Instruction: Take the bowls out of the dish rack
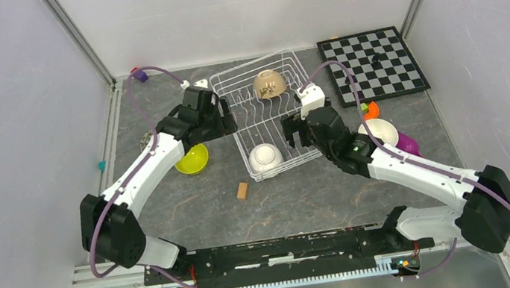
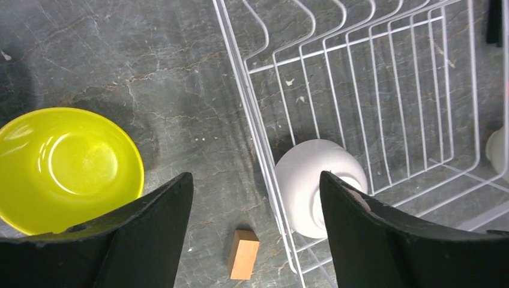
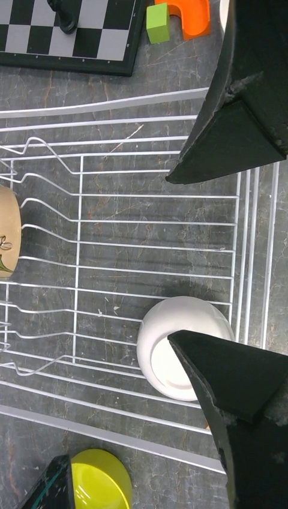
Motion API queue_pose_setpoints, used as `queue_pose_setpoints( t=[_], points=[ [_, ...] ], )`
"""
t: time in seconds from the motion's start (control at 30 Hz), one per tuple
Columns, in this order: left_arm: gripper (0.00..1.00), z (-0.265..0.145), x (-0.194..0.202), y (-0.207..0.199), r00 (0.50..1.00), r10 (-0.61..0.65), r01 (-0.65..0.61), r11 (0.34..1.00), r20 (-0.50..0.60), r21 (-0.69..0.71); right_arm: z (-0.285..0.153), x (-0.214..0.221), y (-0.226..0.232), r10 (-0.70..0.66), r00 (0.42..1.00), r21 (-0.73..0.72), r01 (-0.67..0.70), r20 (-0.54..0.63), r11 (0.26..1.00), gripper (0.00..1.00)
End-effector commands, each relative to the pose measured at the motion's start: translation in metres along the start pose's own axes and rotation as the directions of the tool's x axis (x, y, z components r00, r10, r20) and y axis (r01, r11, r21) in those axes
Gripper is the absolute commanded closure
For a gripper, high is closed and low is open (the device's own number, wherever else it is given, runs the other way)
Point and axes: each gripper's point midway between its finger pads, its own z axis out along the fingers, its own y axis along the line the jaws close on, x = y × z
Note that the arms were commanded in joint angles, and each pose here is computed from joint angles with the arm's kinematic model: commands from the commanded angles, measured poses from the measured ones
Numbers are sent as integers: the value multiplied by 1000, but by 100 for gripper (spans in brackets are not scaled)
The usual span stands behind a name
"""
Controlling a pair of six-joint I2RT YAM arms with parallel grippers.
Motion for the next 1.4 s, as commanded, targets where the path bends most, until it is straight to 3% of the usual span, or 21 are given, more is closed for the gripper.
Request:
queue_pose_setpoints(
  t=[0.0, 0.27, 0.37, 0.5, 0.6, 0.67, 0.73, 0.83, 0.9, 0.97, 1.1, 1.17, 1.3, 1.37],
  points=[
    [20, 8, 5, -2, 999, -3, 3, 1000, -32, -4, 7, -5, 5, -3, 1000, -22, 3, 25, 1000, 2],
    [40, 18, 19, 0, 996, 43, -45, 999, -79, -31, 27, 12, 30, -78, 994, -121, 69, -73, 990, 2],
    [58, 20, 23, -1, 993, 70, -74, 997, -100, -35, 36, 9, 34, -117, 990, -127, 107, -75, 986, 2],
    [69, 19, 25, 1, 989, 97, -102, 994, -111, -45, 50, -8, 32, -100, 994, -102, 95, -46, 990, 2],
    [90, 17, 26, 1, 986, 119, -126, 991, -114, -48, 61, -24, 28, -115, 993, -75, 114, -14, 991, 2],
    [97, 15, 29, 1, 982, 142, -149, 988, -125, -48, 69, -31, 21, -127, 992, -51, 126, -17, 991, 2],
    [98, 12, 33, 1, 976, 171, -179, 983, -135, -46, 76, -39, 19, -221, 975, -65, 221, -5, 973, 2],
    [98, 7, 36, -4, 963, 230, -238, 970, -137, -44, 81, -42, 11, -523, 852, -84, 523, 17, 848, 3],
    [98, 3, 38, -6, 952, 271, -279, 959, -142, -40, 83, -45, 2, -648, 761, -96, 645, -6, 758, 2],
    [98, -1, 41, -9, 942, 305, -313, 949, -143, -41, 90, -50, -7, -693, 720, -158, 682, -22, 714, 4],
    [95, -3, 36, -9, 945, 303, -312, 948, -121, -63, 104, -71, -8, -731, 679, -197, 728, 71, 657, 4],
    [79, -4, 30, -13, 953, 284, -292, 954, -101, -65, 110, -72, -6, -773, 627, -195, 774, 101, 602, 3],
    [41, -4, 27, -28, 973, 222, -223, 975, -61, -1, 125, -73, -11, -803, 584, -181, 809, 124, 560, 2],
    [31, -5, 24, -36, 980, 196, -195, 980, -40, 29, 130, -74, -7, -804, 566, -196, 822, 180, 535, 2]
  ],
)
